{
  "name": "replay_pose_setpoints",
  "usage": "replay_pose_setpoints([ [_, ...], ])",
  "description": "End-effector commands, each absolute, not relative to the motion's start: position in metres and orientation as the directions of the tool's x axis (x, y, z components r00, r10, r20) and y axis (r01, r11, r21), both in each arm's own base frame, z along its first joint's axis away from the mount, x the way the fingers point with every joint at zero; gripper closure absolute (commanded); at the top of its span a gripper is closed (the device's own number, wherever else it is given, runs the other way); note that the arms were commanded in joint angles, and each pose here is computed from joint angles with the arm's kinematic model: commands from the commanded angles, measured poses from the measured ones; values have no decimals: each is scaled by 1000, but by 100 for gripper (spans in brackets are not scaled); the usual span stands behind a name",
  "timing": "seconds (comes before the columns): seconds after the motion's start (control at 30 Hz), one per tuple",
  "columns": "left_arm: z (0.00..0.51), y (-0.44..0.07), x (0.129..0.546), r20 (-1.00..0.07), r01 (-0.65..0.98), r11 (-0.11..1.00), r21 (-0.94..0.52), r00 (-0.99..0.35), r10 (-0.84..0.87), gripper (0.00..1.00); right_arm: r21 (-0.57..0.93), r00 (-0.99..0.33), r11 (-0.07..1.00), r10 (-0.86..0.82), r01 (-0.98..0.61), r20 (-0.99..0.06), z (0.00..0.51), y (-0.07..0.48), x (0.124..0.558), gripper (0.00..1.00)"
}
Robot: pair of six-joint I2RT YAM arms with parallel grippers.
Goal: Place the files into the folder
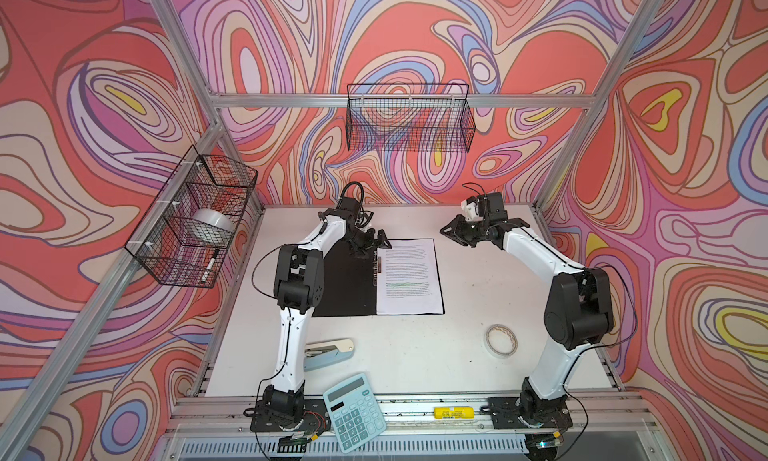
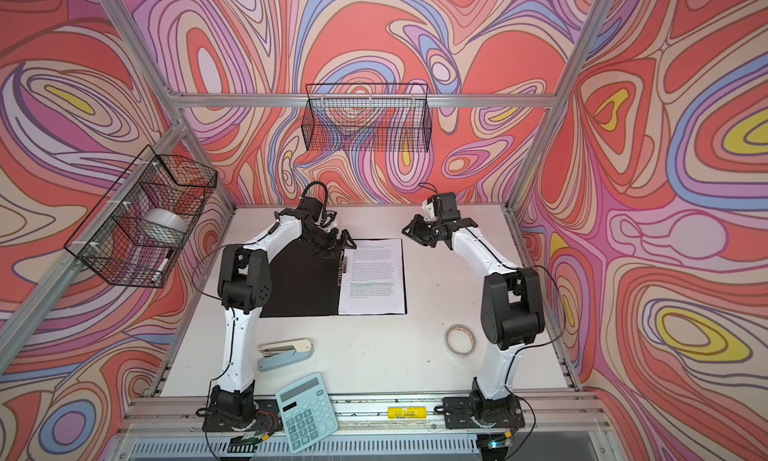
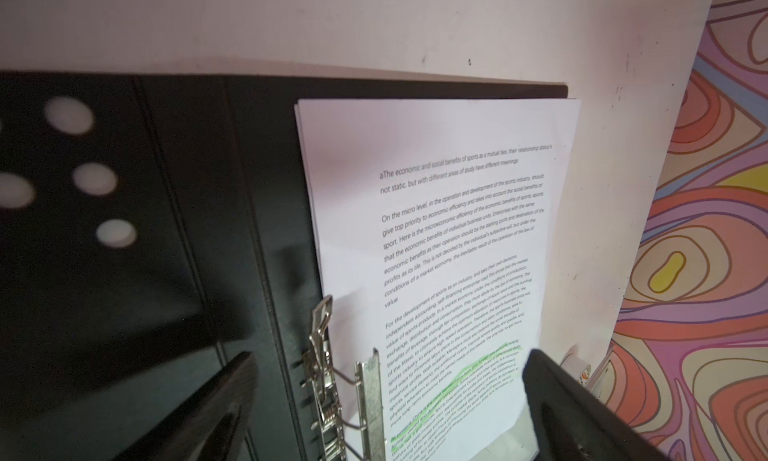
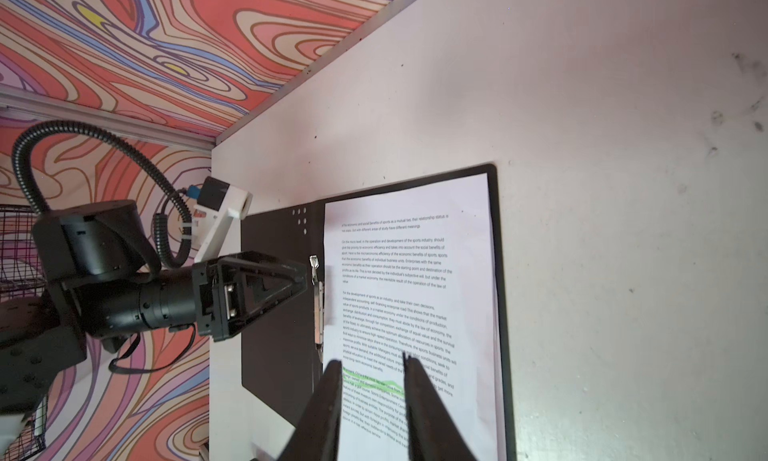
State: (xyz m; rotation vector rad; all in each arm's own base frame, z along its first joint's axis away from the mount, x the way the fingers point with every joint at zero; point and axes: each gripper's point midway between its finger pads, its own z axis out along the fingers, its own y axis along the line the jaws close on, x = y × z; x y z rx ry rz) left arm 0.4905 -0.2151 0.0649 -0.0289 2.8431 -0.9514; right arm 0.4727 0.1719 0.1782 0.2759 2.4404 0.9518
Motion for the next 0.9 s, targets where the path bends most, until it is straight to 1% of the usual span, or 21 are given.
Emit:
replay_pose_setpoints([
  [0.0, 64, -225, 496, -149, 65, 777, -627, -988, -38, 0, 686, -858, 727, 342, -17, -384, 187, 176, 459, 73],
  [0.3, 60, -235, 500, -111, 30, 732, -680, -992, -62, 0, 688, -864, 726, 342, -6, -369, 181, 177, 455, 73],
  [0.7, 78, -243, 497, -105, 29, 682, -731, -992, -70, 0, 694, -869, 720, 333, -15, -365, 179, 181, 459, 74],
  [0.87, 96, -245, 493, -120, 41, 657, -752, -990, -76, 0, 695, -868, 719, 333, -19, -368, 180, 181, 460, 75],
])
